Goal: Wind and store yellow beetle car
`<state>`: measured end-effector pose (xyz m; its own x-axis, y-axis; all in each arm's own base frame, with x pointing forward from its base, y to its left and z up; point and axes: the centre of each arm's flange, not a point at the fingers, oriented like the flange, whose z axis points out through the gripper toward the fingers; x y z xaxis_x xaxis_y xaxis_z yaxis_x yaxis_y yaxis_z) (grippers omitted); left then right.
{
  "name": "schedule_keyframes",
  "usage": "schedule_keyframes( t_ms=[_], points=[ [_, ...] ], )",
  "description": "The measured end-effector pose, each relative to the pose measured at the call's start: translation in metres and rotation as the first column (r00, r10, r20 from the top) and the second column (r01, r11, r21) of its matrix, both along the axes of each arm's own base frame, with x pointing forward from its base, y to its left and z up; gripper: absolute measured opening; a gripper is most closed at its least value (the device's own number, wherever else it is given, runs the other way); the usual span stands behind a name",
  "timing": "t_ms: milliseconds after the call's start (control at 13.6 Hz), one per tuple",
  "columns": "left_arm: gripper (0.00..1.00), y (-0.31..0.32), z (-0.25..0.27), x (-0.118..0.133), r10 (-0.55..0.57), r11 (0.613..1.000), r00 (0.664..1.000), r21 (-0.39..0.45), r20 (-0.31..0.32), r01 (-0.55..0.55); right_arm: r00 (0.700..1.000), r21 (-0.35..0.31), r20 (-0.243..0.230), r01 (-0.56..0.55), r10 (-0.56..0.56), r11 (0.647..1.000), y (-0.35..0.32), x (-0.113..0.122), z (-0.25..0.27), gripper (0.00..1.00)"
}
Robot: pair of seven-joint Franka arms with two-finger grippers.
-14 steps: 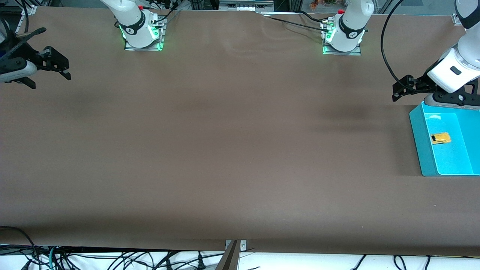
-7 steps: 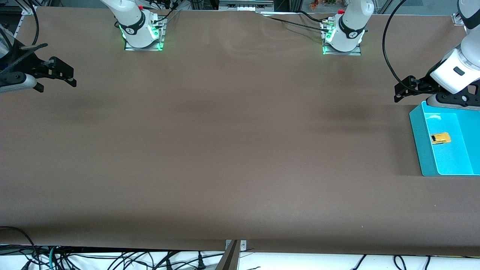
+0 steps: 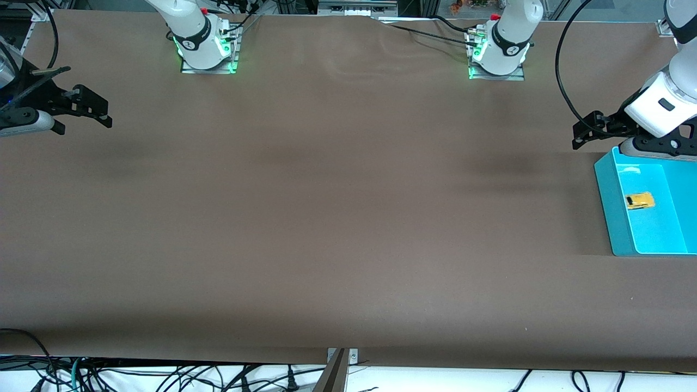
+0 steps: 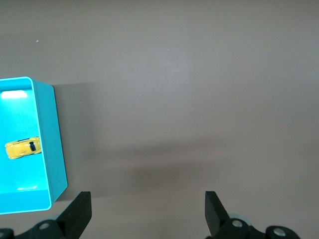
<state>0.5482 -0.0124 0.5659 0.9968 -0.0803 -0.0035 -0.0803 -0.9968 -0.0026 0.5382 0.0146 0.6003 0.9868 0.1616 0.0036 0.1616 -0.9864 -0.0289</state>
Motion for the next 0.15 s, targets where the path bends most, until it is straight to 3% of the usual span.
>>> schedule_keyframes(
  t_ms=[147],
  points=[
    [1.0, 0.0, -0.0002, -0.0002, 0.0, 1.0, 1.0, 0.0, -0.002, 0.0, 1.0, 0.0, 0.0, -0.002, 0.002, 1.0, 0.0008, 0.0, 0.0, 1.0]
  ],
)
